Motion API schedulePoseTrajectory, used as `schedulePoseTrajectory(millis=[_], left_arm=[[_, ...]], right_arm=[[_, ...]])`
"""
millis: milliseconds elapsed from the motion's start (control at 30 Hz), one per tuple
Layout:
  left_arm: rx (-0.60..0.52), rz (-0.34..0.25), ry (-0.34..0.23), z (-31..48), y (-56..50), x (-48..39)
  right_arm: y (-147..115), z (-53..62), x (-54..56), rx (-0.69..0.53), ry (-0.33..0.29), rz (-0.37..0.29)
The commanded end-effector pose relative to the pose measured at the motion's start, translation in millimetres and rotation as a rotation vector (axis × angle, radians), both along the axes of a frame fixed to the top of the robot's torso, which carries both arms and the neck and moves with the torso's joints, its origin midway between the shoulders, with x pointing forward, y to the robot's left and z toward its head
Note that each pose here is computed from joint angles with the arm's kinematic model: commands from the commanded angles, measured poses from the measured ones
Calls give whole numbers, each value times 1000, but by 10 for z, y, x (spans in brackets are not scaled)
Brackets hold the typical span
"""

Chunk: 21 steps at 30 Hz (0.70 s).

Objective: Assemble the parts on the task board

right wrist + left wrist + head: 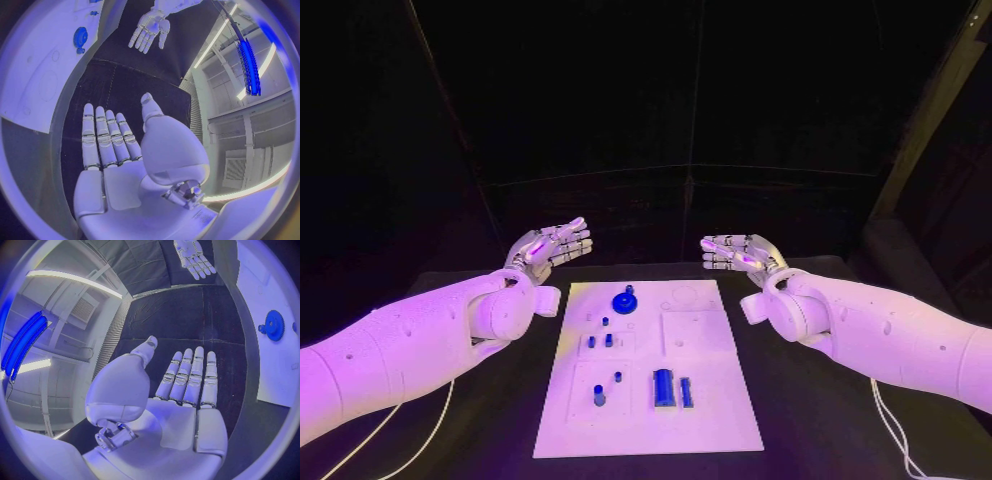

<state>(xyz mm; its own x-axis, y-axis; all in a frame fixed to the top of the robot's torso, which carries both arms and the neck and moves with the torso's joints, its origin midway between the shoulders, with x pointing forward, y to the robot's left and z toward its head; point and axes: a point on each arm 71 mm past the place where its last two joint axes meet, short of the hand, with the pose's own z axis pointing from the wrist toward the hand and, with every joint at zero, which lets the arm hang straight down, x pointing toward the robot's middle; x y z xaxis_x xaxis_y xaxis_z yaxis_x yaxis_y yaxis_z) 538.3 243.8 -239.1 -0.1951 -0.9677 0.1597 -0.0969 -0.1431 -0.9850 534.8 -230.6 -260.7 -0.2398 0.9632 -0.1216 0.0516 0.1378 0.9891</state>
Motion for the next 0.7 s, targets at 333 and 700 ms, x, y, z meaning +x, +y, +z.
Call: schedulePoseTrajectory(millis=[333,700], left_arm=[[86,109,-41,41,-299,-386],[140,183,-79,142,-503,-744]], right_arm=[[255,216,-410,102,-58,-145],[380,363,-726,141,-65,-221]])
